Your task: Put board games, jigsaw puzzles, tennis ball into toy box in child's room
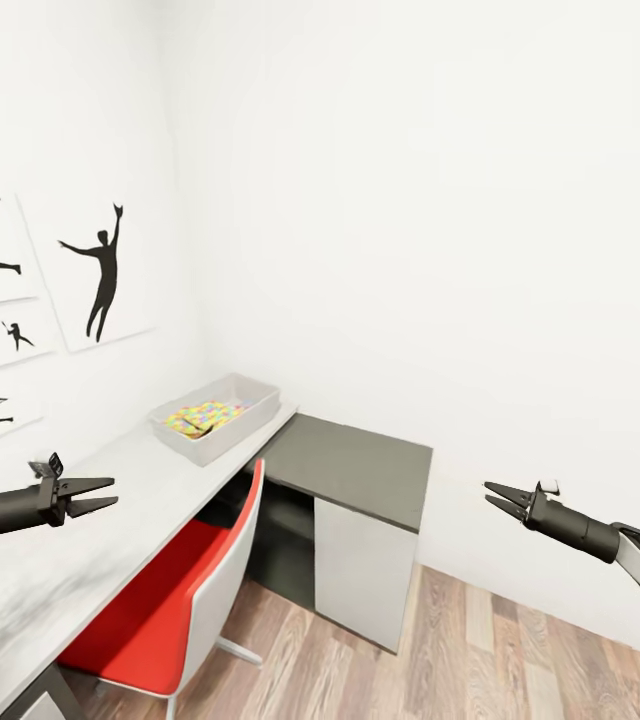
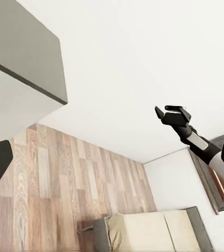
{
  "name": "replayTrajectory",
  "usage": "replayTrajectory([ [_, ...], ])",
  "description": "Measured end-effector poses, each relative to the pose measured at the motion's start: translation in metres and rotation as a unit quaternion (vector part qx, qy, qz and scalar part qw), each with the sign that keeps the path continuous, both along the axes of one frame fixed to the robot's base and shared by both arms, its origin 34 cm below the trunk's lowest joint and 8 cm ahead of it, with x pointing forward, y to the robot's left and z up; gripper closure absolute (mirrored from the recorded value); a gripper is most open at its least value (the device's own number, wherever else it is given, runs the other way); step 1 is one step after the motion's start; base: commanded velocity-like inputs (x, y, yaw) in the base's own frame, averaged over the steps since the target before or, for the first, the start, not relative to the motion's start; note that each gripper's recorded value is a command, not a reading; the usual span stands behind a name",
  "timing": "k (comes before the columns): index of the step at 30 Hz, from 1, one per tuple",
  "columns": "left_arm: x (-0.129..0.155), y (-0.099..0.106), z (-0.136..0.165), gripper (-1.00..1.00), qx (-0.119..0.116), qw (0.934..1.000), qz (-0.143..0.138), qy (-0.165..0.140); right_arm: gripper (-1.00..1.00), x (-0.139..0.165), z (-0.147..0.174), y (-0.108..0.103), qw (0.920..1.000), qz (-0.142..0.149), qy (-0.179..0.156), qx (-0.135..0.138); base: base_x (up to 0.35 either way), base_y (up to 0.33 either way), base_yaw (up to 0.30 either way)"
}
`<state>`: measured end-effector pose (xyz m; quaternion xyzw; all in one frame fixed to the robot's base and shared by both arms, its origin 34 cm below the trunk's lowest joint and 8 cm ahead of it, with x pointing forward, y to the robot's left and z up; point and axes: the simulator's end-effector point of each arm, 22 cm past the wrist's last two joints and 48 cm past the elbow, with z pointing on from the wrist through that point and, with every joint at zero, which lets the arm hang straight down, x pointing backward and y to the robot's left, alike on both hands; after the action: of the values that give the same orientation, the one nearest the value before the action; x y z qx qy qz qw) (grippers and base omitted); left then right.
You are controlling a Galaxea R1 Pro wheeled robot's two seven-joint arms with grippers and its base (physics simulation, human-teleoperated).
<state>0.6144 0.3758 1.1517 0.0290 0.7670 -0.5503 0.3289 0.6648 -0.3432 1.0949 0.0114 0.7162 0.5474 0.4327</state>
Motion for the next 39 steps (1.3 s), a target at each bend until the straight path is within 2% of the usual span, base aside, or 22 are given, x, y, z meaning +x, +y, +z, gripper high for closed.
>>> replayTrajectory([
  [8,-0.0013,-0.0004,0.0036,-1.0,0.0,1.0,0.0,-0.004,-1.0,-0.001,0.004,0.0,1.0,0.0,-0.003,0.0,-0.237,0.0,-0.137],
  [25,-0.0015,-0.0005,0.0042,-1.0,0.0,1.0,0.0,-0.004,-1.0,0.0015,0.0004,-0.0021,0.9999,-0.008,0.002,-0.008,-0.01,0.0,-0.022],
  [30,-0.0019,0.0002,0.0063,-1.0,0.0,1.0,0.0,-0.007,-1.0,0.0013,0.0016,-0.0025,0.9999,-0.008,0.001,-0.008,-0.102,0.0,-0.196],
  [39,-0.0028,-0.0003,0.0099,-1.0,0.0,0.9999,0.0,-0.011,-1.0,0.0006,0.0053,-0.0026,0.9999,-0.009,-0.002,-0.008,-0.284,0.0,-0.239],
])
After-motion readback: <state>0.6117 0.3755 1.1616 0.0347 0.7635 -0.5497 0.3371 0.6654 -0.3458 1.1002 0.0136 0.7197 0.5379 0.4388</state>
